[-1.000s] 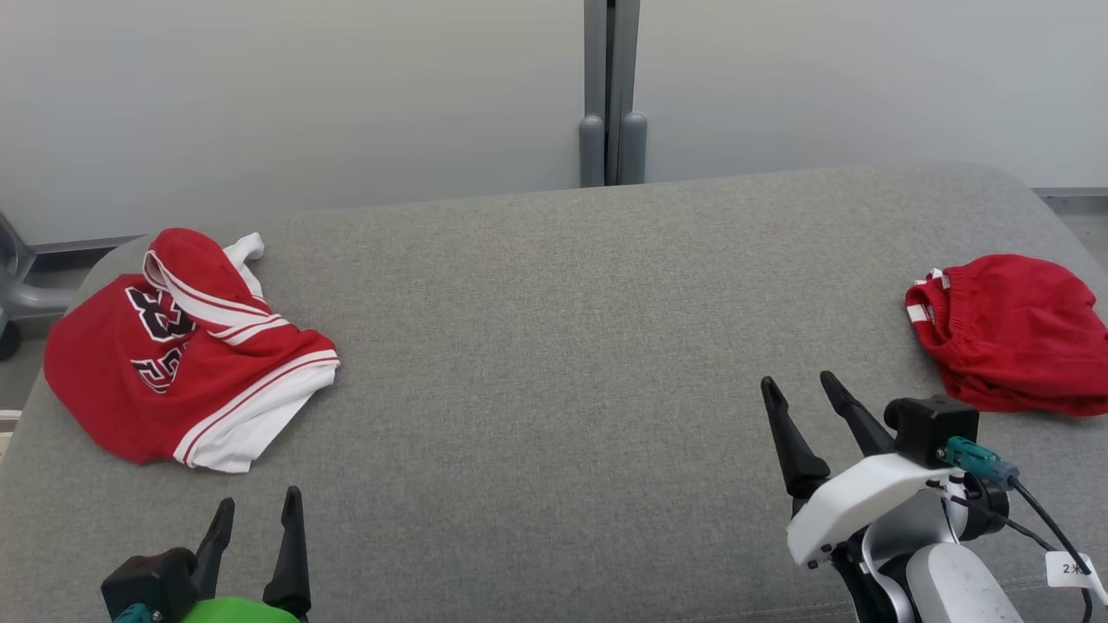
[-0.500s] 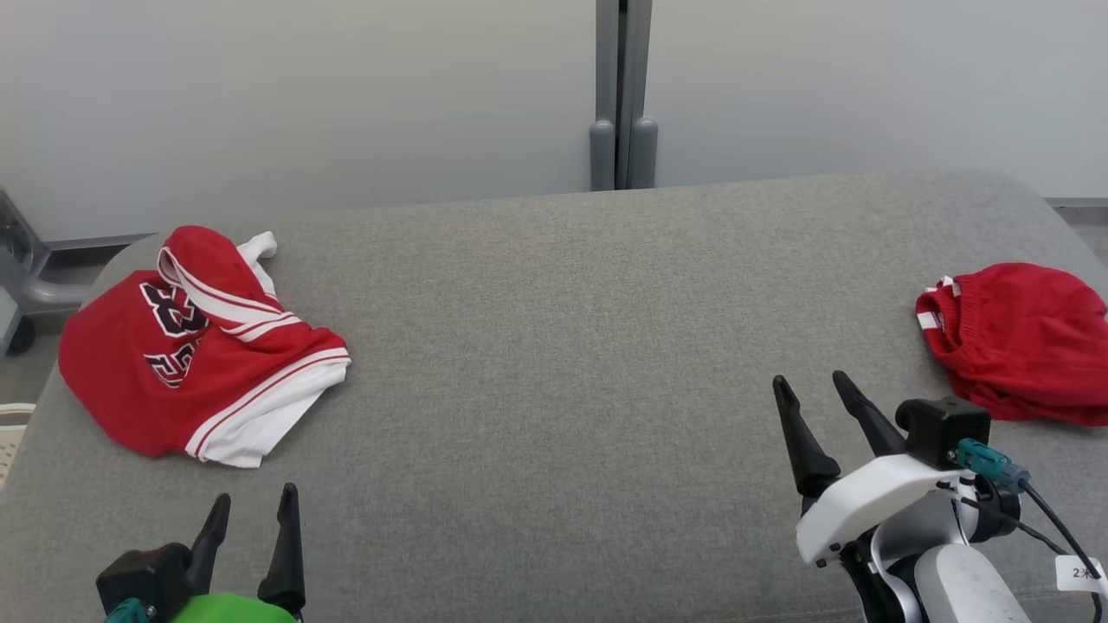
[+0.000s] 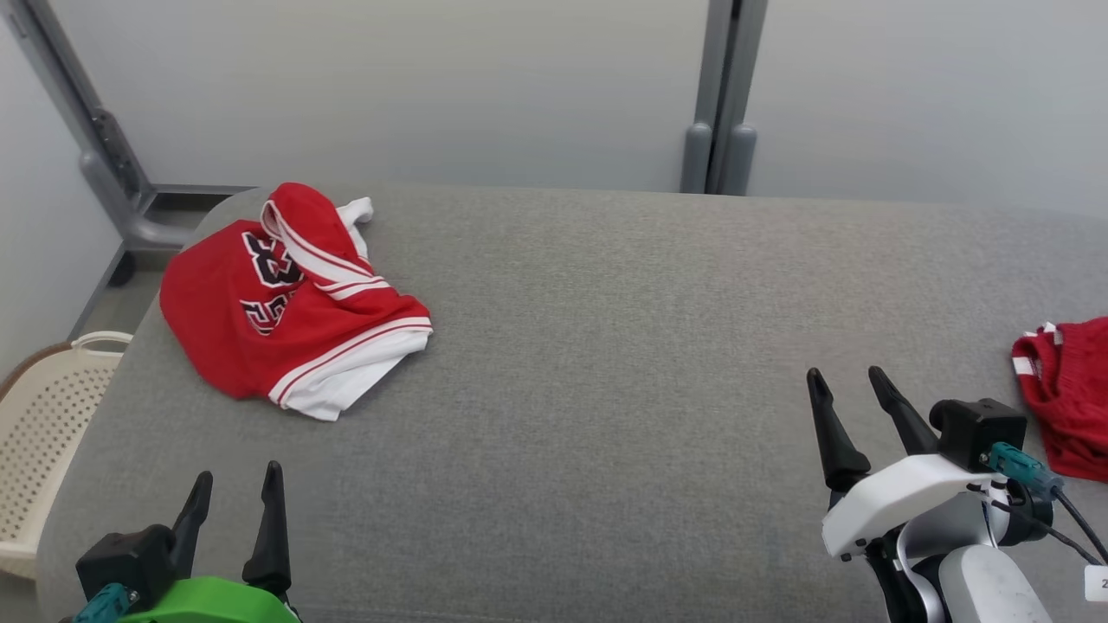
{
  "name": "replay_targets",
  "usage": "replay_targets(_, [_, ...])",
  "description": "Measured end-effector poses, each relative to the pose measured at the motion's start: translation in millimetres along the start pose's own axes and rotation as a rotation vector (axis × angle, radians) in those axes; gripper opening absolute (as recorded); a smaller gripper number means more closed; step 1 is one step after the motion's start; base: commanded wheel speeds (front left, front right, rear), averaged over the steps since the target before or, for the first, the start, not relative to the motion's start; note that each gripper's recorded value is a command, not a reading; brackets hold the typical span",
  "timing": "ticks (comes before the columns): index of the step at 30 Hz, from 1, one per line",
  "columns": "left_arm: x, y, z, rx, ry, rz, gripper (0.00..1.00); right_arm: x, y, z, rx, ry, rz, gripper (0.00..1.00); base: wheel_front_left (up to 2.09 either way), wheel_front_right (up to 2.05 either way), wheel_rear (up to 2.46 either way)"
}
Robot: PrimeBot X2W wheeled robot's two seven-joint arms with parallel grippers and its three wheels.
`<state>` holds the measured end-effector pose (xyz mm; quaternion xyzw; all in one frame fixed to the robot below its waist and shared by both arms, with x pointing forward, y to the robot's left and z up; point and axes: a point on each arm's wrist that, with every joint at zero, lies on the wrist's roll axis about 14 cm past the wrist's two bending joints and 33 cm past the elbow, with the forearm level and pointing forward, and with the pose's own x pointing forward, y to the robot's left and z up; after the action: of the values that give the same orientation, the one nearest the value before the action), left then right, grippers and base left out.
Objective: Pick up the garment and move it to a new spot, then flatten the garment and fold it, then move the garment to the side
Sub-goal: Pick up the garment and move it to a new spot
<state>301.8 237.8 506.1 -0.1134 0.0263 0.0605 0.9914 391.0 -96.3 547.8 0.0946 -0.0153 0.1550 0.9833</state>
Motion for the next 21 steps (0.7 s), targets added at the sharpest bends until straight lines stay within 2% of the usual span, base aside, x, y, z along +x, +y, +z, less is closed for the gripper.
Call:
replay_targets(13, [-45.7,60.7,16.3,-0.008,-0.063,0.206,1.00,34.3,62.4,-15.2,0.010,0.033,0.185,1.00,0.00,0.00,0.00])
replay_targets(21, [-67.9,80.9,20.2,-0.013,-0.085,0.284,1.00,44.9,94.4,-21.2,0.017,0.047,0.272,1.00,0.00,0.00,0.00])
